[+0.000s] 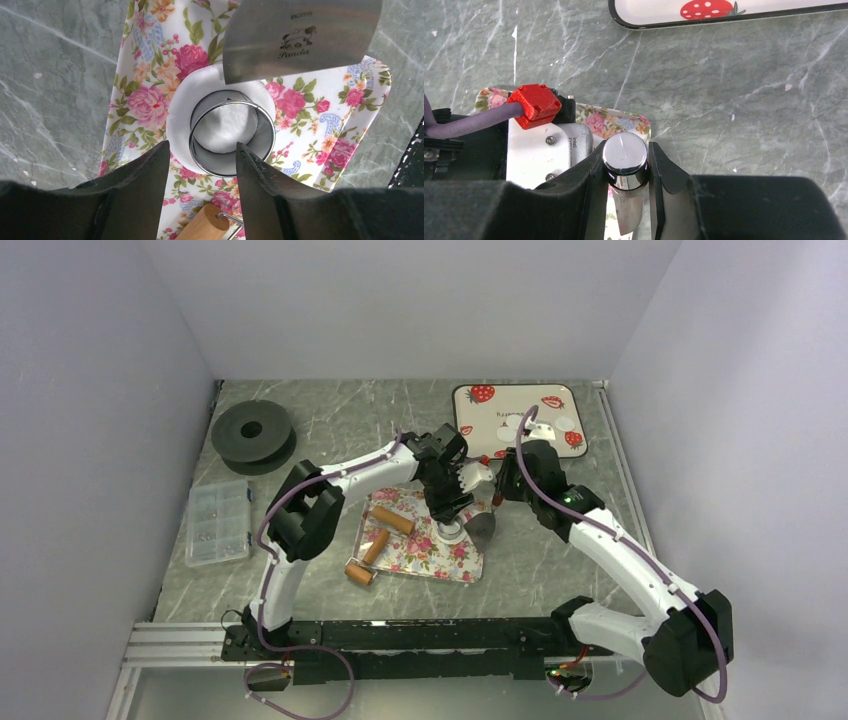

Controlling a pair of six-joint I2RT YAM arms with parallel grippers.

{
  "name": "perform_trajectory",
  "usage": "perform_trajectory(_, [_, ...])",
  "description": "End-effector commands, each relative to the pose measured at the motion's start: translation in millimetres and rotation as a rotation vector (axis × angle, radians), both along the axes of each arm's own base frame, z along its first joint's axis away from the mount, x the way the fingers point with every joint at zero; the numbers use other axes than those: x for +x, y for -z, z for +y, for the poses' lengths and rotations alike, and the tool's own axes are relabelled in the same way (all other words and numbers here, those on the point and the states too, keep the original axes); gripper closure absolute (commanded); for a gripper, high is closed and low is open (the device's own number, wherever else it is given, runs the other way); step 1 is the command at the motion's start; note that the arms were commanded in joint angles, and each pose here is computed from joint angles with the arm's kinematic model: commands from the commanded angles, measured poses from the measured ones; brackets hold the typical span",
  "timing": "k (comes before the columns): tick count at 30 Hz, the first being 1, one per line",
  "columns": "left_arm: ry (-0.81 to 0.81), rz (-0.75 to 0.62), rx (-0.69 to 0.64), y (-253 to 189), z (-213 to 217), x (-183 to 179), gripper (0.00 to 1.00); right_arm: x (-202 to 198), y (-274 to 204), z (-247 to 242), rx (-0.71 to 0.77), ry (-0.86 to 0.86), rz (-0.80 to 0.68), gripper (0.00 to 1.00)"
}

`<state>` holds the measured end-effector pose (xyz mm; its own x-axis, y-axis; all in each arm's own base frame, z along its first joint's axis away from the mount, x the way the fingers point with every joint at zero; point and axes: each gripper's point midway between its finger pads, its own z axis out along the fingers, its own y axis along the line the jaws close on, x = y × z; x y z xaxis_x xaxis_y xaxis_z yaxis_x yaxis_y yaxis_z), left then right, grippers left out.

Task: Roll out the dumpling wrappers from the dough
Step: Remove the dumpling wrapper from the work surface.

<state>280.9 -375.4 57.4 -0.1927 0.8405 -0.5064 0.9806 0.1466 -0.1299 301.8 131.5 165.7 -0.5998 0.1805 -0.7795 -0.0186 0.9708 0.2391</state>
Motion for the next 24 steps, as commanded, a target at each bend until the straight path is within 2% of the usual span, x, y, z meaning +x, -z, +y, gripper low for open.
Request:
perform_trajectory(1, [0.044,-0.035,-0.08,-29.5,-13.7,-4.8,0.44,4.8,-58.1,18.9,0.137,-0.039,-0.126,1.0])
perform_trajectory(12, [0.027,-0.022,-0.062,-10.7,-13.9,-2.8,0.49,-2.4,-37.3,25.8,0.174,-0.057,-0.072,1.0])
perform_trajectory(24, [0.016,-0.018,-0.081,-0.6,-18.4,-2.0,0.63,9.7,-15.4,35.1,0.138,-0.072,-0.029,1.0])
